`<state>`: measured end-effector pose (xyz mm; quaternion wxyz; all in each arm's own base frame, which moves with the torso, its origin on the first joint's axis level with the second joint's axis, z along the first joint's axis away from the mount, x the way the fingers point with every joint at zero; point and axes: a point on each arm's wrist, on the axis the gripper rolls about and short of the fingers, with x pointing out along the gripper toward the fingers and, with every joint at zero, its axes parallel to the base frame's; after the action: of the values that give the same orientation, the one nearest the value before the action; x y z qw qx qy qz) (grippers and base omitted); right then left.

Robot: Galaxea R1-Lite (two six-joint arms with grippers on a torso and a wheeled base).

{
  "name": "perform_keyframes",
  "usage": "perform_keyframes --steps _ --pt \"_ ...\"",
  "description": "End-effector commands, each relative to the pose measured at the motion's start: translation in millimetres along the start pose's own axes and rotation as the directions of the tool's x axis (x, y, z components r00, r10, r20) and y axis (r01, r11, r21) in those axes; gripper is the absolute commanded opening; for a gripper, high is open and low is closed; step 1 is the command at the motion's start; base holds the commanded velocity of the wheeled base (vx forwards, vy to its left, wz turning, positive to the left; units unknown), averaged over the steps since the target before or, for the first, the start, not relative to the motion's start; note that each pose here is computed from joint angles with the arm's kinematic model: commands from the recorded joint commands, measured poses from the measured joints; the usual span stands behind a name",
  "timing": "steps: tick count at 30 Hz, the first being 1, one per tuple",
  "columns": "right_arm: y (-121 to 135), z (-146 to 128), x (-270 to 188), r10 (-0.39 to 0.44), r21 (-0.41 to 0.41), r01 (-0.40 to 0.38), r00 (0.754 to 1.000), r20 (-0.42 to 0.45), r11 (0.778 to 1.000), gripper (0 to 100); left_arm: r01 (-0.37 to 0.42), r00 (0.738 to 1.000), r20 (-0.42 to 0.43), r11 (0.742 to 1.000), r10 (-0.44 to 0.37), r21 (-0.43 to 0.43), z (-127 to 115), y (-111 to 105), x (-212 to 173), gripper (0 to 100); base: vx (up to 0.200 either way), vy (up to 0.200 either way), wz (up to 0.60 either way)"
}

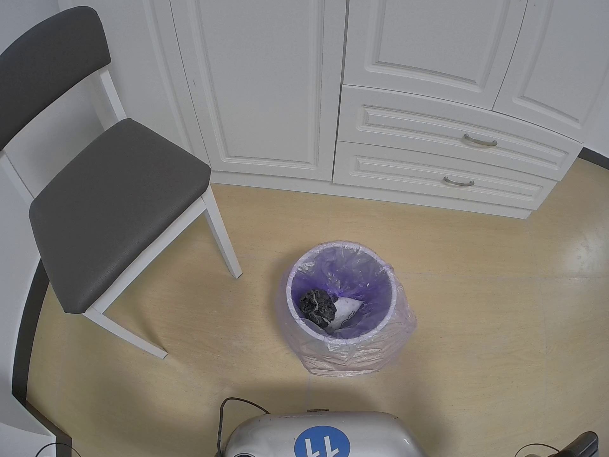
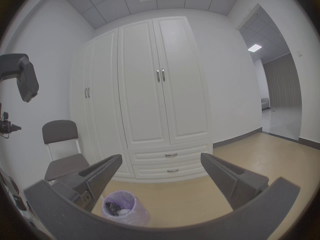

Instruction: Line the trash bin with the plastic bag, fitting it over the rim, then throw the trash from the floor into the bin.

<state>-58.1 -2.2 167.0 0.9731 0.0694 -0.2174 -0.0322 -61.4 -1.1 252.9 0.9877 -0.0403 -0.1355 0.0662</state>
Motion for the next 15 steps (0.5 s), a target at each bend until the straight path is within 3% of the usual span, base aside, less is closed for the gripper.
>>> perform_keyframes --steps 1,7,15 --pt "0 -2 -2 0.007 0.004 -0.008 0.998 0.058 1.000 100 0.023 0.999 0.048 1.000 -0.023 -0.003 -23 4 -30 100 0.000 0.000 0.00" --pt "-1 -8 0 0.019 0.002 -0.019 0.989 0.145 1.000 100 0.071 0.997 0.025 0.997 -0.071 0.007 -65 13 -40 100 0.000 0.000 0.00" --pt "-1 -8 0 0.028 0.005 -0.029 0.982 0.186 1.000 100 0.058 0.998 -0.042 0.998 -0.057 0.022 -86 13 -31 100 0.000 0.000 0.00"
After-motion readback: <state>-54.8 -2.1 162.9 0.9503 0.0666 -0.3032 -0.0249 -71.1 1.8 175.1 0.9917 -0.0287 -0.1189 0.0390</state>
